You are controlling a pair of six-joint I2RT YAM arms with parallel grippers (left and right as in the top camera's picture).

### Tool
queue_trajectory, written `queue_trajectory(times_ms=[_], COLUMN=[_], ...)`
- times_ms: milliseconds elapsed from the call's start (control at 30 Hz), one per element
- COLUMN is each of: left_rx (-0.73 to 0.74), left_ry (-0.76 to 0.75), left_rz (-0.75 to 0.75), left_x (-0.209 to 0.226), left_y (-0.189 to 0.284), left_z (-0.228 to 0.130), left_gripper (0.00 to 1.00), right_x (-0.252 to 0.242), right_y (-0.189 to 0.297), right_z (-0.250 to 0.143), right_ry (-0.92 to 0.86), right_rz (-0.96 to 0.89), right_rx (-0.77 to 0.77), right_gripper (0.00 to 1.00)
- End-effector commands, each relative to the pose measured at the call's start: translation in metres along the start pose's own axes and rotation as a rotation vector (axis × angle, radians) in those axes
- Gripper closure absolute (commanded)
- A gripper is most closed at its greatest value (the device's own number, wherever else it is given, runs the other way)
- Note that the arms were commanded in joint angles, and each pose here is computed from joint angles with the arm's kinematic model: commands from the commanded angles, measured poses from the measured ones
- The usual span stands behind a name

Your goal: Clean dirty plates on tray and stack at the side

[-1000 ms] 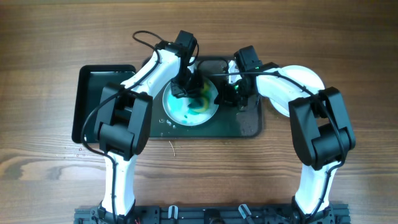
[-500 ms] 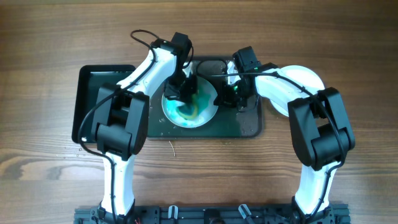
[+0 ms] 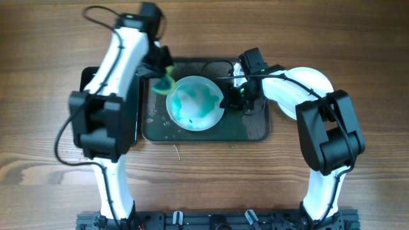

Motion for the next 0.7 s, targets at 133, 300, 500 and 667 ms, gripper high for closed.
queue_trajectory(times_ms=[133,300,500,667], left_rx=[-0.025,-0.024,-0.012,-0.009], left_ry=[0.046,0.044,0.045,0.034], left_rz=[0.004,0.004,0.01,0.011], left_x=[0.011,0.01,0.01,0.007], left_y=[0.024,0.024,0.024,0.023], left_z=[-0.001,-0.002,-0.004,-0.006], left_gripper=[0.96,0.96,0.96,0.96], right_x=[0.025,0.055,0.081,0.11], right_y=[0.072,0.127,0.156,0.162], right_z=[-0.012,-0.036,-0.062,-0.083], right_ry=[0.152,0.252,0.386,0.493], right_rz=[-0.476,-0.801,-1.108,-1.286], right_rx=[-0.322,-0.577,-0.768,-0.926], right_gripper=[0.96,0.96,0.96,0.96])
Point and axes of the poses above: each gripper's point midway between its finger pads, its own y axis back along the fingers, its own x axis along the line the jaws close on, z = x × y, the point moved 8 cm from there along y, back along the fingers
